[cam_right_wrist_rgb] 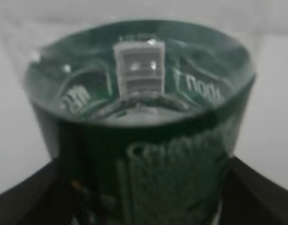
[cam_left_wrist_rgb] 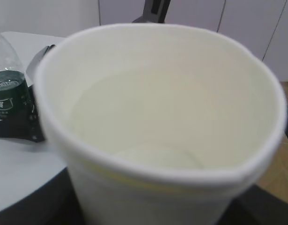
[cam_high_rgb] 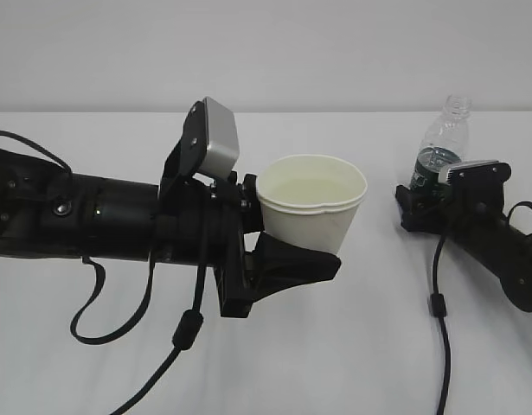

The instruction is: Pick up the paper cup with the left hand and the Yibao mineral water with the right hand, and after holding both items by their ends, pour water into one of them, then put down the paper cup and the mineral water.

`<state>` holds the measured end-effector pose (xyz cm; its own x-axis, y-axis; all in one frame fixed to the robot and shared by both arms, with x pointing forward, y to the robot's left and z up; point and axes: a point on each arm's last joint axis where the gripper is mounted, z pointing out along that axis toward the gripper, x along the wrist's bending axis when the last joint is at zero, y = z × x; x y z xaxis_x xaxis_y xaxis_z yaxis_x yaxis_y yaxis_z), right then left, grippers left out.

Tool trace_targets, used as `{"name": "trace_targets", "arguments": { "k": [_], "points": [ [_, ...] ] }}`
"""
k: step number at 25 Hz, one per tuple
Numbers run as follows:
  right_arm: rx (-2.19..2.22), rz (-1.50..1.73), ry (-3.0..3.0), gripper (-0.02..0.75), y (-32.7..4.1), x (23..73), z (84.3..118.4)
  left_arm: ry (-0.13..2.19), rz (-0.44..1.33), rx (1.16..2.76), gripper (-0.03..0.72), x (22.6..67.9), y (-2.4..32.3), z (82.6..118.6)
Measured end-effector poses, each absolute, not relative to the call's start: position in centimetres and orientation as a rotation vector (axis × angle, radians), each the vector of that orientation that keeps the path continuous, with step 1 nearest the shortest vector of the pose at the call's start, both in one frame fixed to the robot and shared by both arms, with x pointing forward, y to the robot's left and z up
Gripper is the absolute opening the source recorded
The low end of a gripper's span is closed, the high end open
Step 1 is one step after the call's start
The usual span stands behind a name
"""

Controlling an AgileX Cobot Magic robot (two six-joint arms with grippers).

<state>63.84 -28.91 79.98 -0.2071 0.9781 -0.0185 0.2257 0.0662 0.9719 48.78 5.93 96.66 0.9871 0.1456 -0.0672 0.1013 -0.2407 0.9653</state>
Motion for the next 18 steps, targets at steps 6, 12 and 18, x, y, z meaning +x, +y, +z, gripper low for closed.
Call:
{"name": "trace_targets", "arguments": {
  "k": [6,12,18],
  "points": [
    [1.24,1.208,1.567,0.635,-28.84,63.71,79.9,0.182,0.043,1.819,0.457,48.79,5.94,96.64],
    [1.229,1.229,1.549,0.636,-28.78,63.18,79.92,0.182,0.043,1.819,0.457,48.79,5.94,96.64],
    [1.23,1.237,1.544,0.638,-28.75,62.83,79.87,0.182,0.044,1.819,0.457,48.8,5.94,96.64]
  ]
}}
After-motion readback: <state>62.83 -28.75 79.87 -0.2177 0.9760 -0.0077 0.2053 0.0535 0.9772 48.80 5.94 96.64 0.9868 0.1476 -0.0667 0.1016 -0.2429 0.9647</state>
